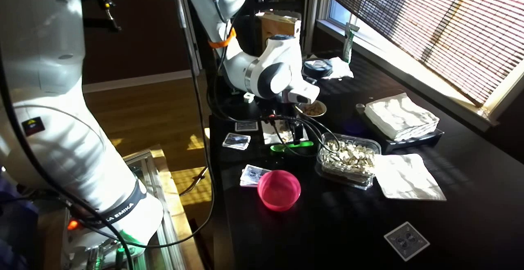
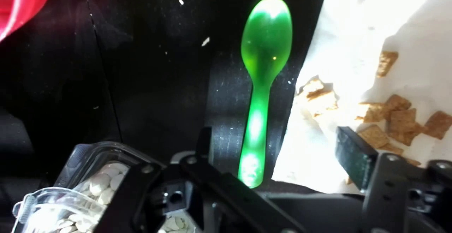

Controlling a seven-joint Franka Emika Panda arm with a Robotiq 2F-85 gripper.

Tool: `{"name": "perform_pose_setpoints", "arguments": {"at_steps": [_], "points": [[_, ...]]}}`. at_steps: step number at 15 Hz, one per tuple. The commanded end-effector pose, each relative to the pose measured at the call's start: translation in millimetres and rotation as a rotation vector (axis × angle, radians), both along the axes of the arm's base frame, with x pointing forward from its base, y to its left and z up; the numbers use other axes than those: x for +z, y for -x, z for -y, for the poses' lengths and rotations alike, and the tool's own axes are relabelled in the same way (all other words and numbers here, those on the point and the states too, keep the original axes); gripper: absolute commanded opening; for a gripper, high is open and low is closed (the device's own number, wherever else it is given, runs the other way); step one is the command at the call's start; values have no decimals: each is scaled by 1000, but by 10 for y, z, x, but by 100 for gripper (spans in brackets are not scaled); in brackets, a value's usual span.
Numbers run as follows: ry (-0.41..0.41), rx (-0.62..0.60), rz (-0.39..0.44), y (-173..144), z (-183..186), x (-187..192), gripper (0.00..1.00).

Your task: Use the spoon to put some of the bowl's contents on the serviette

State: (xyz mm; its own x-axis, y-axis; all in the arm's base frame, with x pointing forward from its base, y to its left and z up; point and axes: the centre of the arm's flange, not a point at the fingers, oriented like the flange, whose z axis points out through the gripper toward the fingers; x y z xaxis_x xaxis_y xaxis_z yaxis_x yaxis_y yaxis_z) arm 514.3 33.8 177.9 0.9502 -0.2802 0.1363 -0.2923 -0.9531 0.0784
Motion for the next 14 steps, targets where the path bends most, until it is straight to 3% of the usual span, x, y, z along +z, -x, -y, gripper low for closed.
{"name": "perform_pose_setpoints", "arguments": {"at_steps": [1, 9, 14], "points": [[-12, -14, -63, 163, -29, 356, 100], [-35, 34, -40, 341, -91, 665, 100], [-25, 30, -31, 235, -118, 565, 100]]}}
